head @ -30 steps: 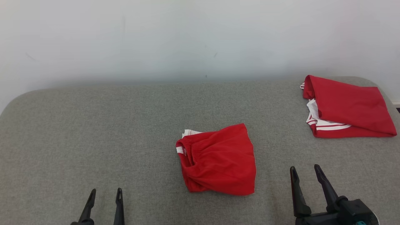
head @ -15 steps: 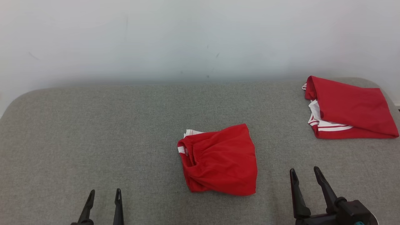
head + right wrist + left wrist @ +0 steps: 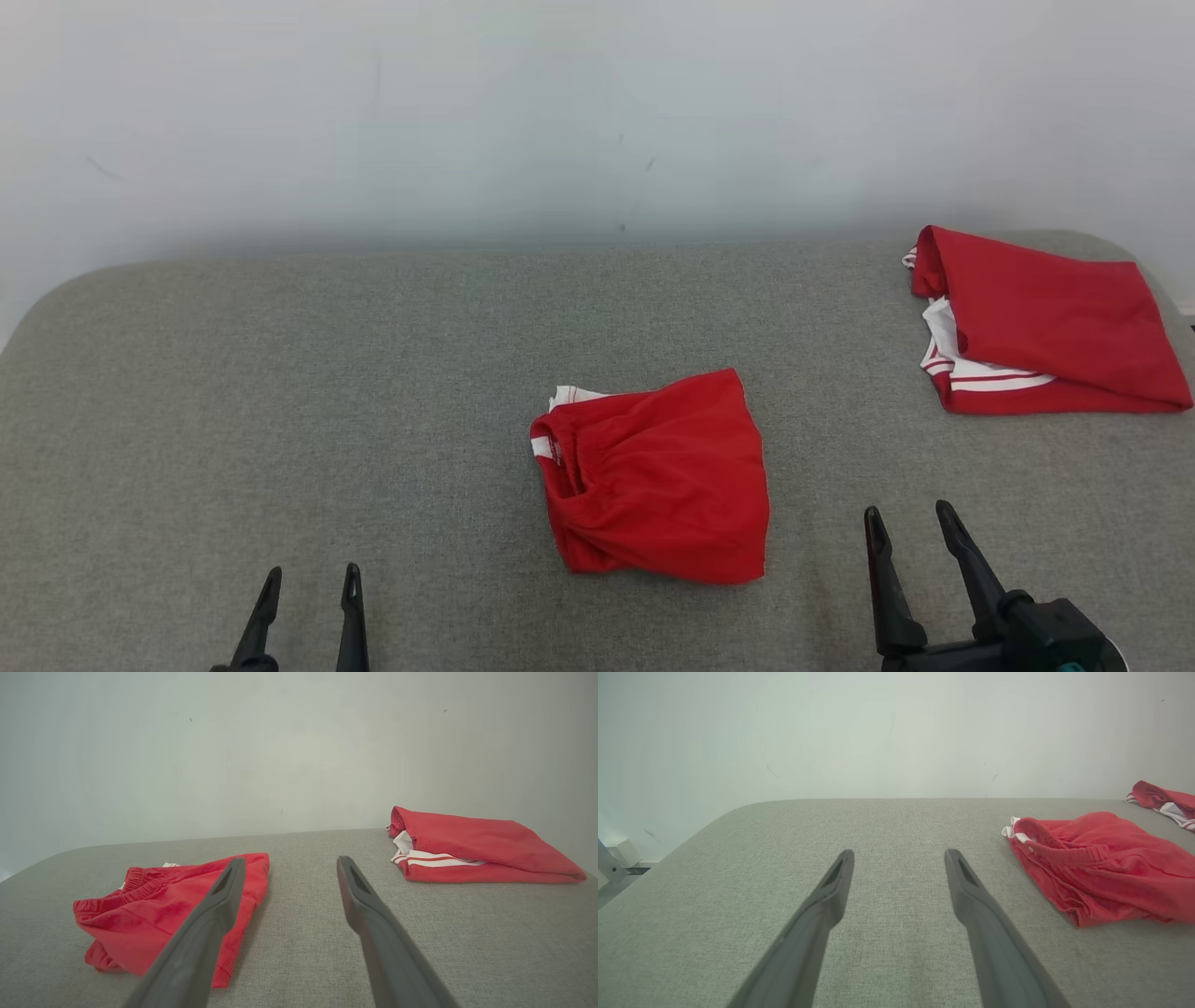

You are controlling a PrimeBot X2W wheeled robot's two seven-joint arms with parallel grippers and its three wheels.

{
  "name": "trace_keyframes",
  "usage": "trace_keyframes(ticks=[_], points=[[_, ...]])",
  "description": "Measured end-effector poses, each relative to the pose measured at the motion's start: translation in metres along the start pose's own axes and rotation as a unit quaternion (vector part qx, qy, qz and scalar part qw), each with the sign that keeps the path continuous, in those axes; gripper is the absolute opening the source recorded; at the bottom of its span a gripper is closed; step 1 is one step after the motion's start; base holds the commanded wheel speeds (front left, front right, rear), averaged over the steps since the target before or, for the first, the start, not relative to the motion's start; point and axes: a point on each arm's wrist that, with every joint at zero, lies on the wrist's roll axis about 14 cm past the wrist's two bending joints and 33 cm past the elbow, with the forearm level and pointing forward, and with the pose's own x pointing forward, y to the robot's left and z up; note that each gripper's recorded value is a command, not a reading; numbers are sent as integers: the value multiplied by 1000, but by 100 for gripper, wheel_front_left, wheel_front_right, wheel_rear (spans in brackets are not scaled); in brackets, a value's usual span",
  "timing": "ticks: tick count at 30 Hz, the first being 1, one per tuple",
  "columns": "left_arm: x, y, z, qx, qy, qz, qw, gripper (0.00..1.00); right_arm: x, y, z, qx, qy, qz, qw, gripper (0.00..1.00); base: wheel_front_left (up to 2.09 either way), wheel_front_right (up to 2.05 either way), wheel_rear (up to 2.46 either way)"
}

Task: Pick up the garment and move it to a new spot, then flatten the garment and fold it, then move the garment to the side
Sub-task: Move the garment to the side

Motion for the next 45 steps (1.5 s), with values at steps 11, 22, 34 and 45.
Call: trace_keyframes(ticks=[11, 22, 34, 45], points=[[-1, 1, 0, -3, -1, 3, 1000, 100, 0, 2, -5, 3, 8, 3, 1000, 100, 0, 0, 0], [-8, 4, -1, -8, 1, 11, 1000, 100, 27, 24, -6, -7, 11, 41, 999, 100, 0, 0, 0], [-8, 12, -8, -16, 14, 24, 999, 100, 92, 33, -55, -21, 109, 58, 992, 100, 0, 0, 0], [-10, 23, -12, -16, 20, 44, 999, 100, 90, 38, -118, -6, 247, 56, 967, 100, 0, 0, 0]])
